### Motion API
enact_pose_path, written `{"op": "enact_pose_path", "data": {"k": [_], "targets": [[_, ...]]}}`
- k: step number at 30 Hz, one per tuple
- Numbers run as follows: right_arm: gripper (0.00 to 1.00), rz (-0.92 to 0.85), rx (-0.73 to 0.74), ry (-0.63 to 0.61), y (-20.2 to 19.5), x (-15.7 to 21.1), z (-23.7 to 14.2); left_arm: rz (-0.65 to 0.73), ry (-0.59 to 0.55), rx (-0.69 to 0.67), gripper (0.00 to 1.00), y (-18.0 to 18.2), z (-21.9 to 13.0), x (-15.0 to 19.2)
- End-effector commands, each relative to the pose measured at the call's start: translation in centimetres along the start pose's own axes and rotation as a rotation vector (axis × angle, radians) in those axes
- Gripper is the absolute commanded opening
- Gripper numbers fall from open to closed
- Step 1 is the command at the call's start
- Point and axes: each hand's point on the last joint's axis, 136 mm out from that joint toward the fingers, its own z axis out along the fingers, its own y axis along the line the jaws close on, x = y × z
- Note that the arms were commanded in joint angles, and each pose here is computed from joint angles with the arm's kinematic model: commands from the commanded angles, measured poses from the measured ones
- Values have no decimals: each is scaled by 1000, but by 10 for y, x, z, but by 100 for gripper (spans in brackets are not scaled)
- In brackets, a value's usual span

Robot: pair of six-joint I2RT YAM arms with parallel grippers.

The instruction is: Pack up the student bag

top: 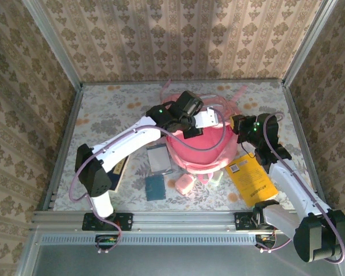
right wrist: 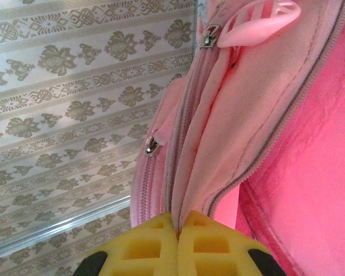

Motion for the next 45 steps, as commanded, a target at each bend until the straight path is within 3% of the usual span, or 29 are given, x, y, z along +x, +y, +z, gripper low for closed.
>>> {"op": "enact_pose_path", "data": {"k": [1,3,6,9,12,17,22,28,36,42,45], "targets": [[23,-126,-105,22,44,7,-2,-211,-39,-110,0,55,-18,-6],[45,-204,-142,23,58,9,-3,-360,-81,-187,0,94,-34,-8],[56,-332,-165,12,74,12,-10,-617,-133,-284,0,157,-55,4],[61,-432,-192,10,83,17,-17,-831,-252,-300,0,210,-71,18],[61,-530,-205,21,86,24,-23,-965,-447,-283,0,252,-93,15],[62,-674,-179,55,79,37,-33,-1094,-546,-441,0,313,-151,42],[69,-822,-120,111,58,52,-36,-980,-518,-680,0,325,-219,57],[68,-918,-55,230,19,73,-31,-824,-386,-844,0,317,-258,79],[68,-1009,-59,344,-5,103,-43,-762,-237,-1010,0,298,-288,120],[65,-1105,51,401,-32,113,-45,-688,-84,-1168,0,290,-305,152],[65,-1197,118,437,-47,123,-46,-730,-65,-1128,0,281,-293,160]]}}
